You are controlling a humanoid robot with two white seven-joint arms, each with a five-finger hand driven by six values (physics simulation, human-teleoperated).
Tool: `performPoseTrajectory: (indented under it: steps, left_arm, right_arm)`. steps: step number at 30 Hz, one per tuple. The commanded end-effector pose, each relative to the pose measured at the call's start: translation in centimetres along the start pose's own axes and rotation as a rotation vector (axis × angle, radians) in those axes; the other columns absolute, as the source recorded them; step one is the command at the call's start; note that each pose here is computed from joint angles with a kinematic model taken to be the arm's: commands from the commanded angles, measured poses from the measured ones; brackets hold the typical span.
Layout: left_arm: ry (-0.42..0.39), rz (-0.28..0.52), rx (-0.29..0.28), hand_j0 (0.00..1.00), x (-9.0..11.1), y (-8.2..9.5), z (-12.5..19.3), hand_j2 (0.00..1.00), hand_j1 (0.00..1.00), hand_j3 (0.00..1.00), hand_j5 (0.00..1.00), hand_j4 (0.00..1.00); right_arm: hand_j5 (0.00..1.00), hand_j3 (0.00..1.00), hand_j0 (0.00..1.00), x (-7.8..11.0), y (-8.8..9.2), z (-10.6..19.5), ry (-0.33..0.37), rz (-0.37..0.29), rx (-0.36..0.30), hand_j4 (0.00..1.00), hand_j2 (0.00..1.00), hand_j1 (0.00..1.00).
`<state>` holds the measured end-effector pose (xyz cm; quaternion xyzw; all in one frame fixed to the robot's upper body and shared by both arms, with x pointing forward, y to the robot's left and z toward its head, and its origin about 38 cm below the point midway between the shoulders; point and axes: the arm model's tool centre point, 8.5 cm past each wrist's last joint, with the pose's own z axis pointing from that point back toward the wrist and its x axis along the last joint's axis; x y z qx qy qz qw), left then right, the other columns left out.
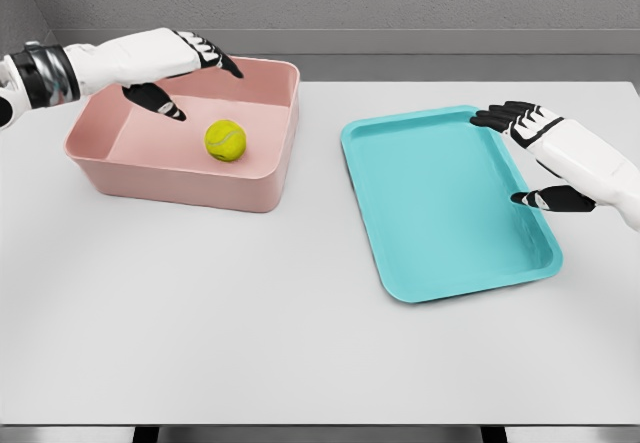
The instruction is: Put the tennis from the blue tray into the pink basket with both arms
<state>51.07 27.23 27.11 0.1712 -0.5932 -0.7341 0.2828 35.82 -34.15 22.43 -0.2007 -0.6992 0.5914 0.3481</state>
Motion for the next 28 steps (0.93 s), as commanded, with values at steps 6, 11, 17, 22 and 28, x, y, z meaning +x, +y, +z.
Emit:
performPoseTrajectory:
  steps: [6,11,17,22,28]
  left_arm:
    - [-0.048,-0.002,0.007,1.00,1.6,-0.3,0.1,1.00,1.00,1.00,1.00,1.00]
    - [-0.040,0.005,0.016,1.00,1.4,-0.1,2.6,1.00,1.00,1.00,1.00,1.00]
    - [0.061,0.041,0.012,1.00,-1.0,-1.2,7.2,1.00,1.00,1.00,1.00,1.00]
    - [0.131,0.047,0.004,1.00,-2.5,-1.1,10.8,1.00,1.00,1.00,1.00,1.00]
    - [0.191,0.118,0.005,1.00,-4.2,-2.5,12.5,1.00,1.00,1.00,1.00,1.00]
  right_arm:
    - [1.00,1.00,1.00,0.0,-0.1,0.0,-0.001,-0.006,-0.004,1.00,1.00,1.00]
    - [1.00,1.00,1.00,0.0,-0.1,0.0,-0.001,-0.006,-0.005,1.00,1.00,1.00]
    - [1.00,1.00,1.00,-0.3,0.1,0.1,0.008,-0.014,-0.002,1.00,1.00,1.00]
    - [1.00,1.00,1.00,-0.3,0.2,0.1,0.007,-0.014,0.000,1.00,1.00,1.00]
    - [1.00,1.00,1.00,-0.3,0.2,0.1,0.009,-0.015,-0.001,1.00,1.00,1.00]
